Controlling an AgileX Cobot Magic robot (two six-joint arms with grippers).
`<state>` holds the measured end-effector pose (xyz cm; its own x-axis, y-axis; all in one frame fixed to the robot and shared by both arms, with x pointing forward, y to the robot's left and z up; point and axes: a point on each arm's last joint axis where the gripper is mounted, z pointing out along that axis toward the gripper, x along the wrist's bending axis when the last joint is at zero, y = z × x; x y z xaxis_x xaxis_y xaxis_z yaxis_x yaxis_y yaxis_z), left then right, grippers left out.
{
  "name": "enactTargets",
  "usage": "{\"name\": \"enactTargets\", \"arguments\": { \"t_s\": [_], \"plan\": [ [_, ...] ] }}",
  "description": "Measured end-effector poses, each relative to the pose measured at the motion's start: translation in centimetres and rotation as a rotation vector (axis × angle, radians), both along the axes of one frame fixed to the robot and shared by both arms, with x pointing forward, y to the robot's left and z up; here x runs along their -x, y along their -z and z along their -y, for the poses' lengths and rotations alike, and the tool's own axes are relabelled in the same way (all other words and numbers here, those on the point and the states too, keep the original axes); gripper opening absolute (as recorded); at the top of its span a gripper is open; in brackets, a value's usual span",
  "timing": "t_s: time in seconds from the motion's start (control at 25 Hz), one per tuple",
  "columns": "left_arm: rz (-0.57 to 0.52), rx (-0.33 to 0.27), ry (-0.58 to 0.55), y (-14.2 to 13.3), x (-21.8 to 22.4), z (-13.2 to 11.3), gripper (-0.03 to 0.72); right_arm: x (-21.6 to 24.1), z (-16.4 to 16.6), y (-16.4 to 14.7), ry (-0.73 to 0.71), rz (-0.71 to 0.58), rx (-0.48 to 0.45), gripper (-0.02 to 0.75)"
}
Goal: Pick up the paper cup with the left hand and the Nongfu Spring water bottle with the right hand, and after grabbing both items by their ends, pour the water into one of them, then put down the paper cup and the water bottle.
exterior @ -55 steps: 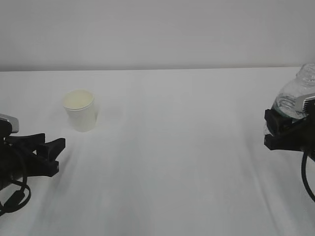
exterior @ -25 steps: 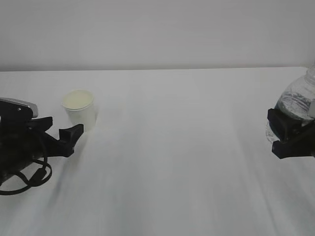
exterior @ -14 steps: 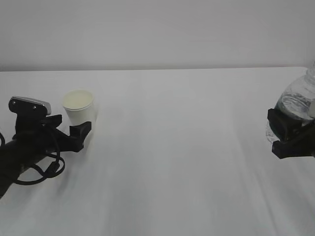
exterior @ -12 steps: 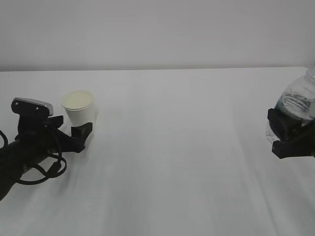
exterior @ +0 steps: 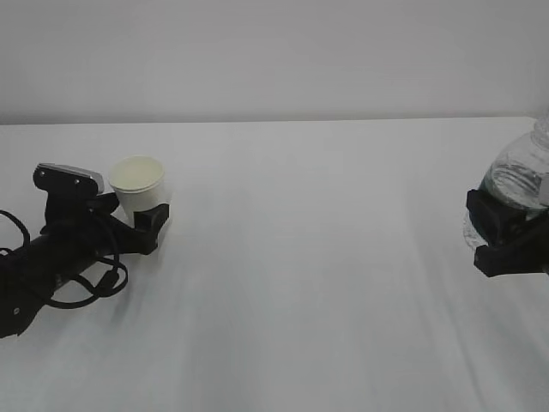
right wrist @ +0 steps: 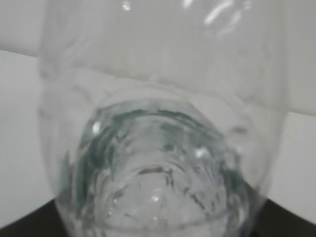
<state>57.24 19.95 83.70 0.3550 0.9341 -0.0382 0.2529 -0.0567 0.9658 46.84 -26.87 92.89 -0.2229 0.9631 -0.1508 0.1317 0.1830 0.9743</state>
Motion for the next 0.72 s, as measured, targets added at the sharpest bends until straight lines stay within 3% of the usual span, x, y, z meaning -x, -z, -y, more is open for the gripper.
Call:
{"name": "enactTargets", "arguments": {
  "t_s": [0.72],
  "plan": [
    [0.033, 0.009, 0.000, 1.2, -2.5, 0.7, 0.667, 0.0, 0.0, 0.0, 0.000, 0.000, 0.001, 0.404]
  ]
}}
